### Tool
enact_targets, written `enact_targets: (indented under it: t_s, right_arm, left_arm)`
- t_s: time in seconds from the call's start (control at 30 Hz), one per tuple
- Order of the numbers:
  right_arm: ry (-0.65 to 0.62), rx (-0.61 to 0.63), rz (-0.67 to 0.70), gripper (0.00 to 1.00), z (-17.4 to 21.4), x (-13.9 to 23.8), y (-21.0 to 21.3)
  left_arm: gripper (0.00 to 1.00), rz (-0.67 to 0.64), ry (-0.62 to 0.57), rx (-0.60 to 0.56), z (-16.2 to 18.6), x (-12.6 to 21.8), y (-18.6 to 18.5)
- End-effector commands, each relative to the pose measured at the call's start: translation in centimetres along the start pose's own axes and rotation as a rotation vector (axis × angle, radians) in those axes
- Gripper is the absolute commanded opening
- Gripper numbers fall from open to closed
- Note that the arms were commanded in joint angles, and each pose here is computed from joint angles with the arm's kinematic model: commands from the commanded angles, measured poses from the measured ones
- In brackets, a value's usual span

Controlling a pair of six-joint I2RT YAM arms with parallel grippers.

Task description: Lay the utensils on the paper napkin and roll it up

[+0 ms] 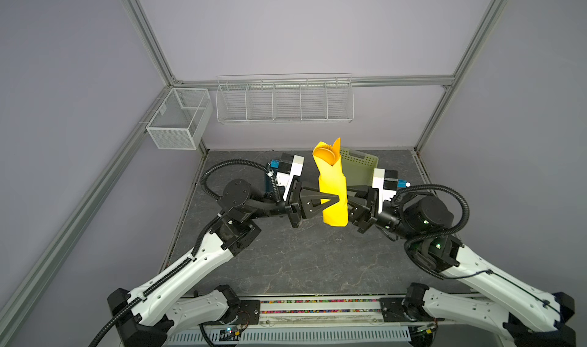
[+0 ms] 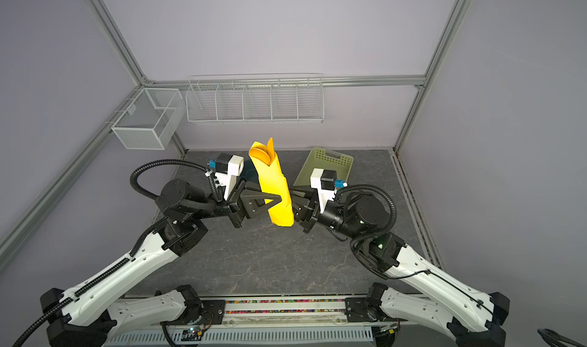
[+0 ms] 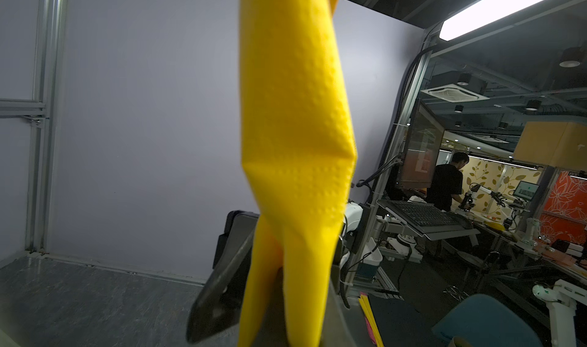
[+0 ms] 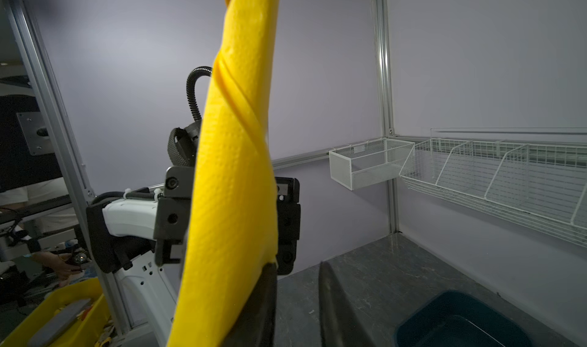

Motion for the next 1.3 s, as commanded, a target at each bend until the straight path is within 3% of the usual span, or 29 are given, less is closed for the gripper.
enact_targets:
  t_s: [0.0,0.13,0.3,0.43,0.63,0.83,1.0,1.27]
  right_arm:
    - [-0.015,0.026,0.031,0.33,-1.7,2.4,0.6]
    - [0.001,0.051,0.062,0.42,-2.9,4.8,1.2]
    - [-0.028,0.065,-0.016,0.44,-4.0,6.4,2.4]
    - [0.057,0.033,-0.089,0.43,-3.8,5.3,2.8]
    - [0.168,-0.003,-0.051,0.37,-2.5,3.8,2.0]
    - [0.212,-0.011,-0.017,0.36,-1.7,3.5,1.5]
    - [0.229,-0.023,0.002,0.43,-1.3,3.2,1.3]
    - [0.201,-0.033,-0.026,0.46,-1.7,2.7,1.4]
  left_arm:
    - [0.00,-0.065,0.010,-0.052,-0.2,0.5,-0.3]
    - [0.00,-0.160,0.034,-0.056,0.1,0.7,0.3]
    - [0.00,-0.210,0.041,-0.064,0.2,0.9,0.7]
    - [0.00,-0.193,0.039,-0.066,0.0,0.7,0.5]
    - [0.00,-0.162,0.031,-0.064,-0.3,0.7,0.2]
    - [0.00,-0.138,0.027,-0.055,-0.4,0.6,0.0]
    - [0.00,-0.096,0.017,-0.047,-0.6,0.5,-0.4]
    - [0.00,-0.050,0.016,-0.034,-0.7,0.2,-0.6]
Point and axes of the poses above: each gripper's point midway between its finger pads, its own x axis back along the fingers, its own y axis along the line the jaws close on, z = x × y, the point moved 9 cm from there along x, back along the fingers, and after that the axes turned 5 degrees about x, right-handed, at the moved point
